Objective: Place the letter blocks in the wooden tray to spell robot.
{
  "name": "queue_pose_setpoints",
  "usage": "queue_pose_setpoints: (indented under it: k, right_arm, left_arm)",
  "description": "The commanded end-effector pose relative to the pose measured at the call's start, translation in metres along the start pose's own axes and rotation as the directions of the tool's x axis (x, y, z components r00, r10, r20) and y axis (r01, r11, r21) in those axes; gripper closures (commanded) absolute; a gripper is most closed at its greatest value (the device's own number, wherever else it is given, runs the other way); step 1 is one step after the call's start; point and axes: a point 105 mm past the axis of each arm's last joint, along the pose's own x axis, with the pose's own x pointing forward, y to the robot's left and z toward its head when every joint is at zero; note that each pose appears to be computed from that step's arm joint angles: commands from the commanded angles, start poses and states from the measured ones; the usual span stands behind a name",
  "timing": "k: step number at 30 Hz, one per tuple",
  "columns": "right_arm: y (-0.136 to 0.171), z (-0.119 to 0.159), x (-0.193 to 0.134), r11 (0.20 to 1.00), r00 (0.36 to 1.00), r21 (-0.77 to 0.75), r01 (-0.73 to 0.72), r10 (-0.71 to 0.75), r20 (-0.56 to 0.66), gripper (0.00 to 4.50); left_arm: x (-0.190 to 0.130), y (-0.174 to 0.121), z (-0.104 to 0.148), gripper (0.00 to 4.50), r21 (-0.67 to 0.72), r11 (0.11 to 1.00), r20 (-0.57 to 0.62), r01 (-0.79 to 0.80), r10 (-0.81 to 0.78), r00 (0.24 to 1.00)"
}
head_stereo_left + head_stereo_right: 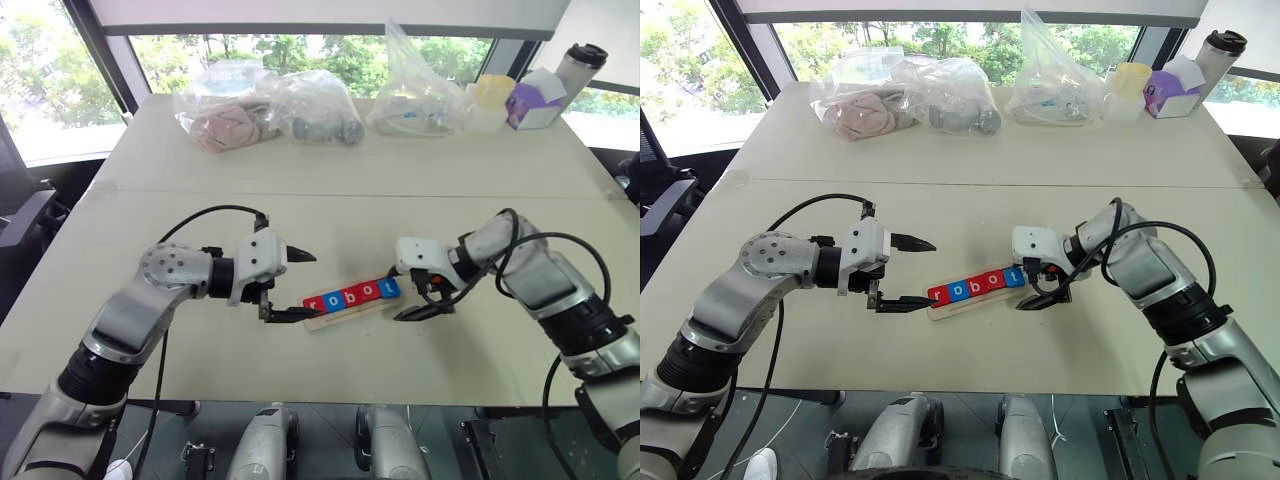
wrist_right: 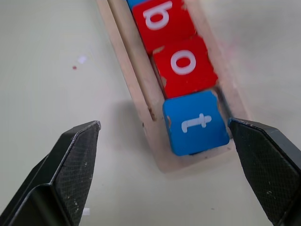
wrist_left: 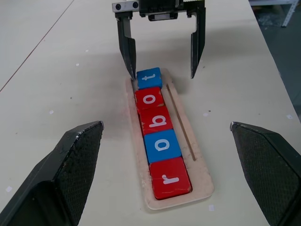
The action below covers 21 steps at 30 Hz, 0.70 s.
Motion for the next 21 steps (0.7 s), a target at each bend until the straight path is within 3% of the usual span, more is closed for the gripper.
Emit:
queue_pose_setpoints:
  k: [1, 21]
  right_arm:
    - [-0.005, 0.017, -0.02, 0.997, 0.997, -0.038, 0.071, -0.069, 0.041, 0.04]
    - [-0.027, -0.01, -0.009, 0.979, 0.979, 0.009, 0.205, -0.205, 0.004, 0.04]
  left_arm:
    - [-0.002, 0.001, 0.012, 0.0, 0.044, 0.999, 0.028, -0.006, 0.005, 1.0]
    - [-0.003, 0.001, 0.012, 0.0, 0.049, 0.999, 0.027, 0.003, -0.004, 1.0]
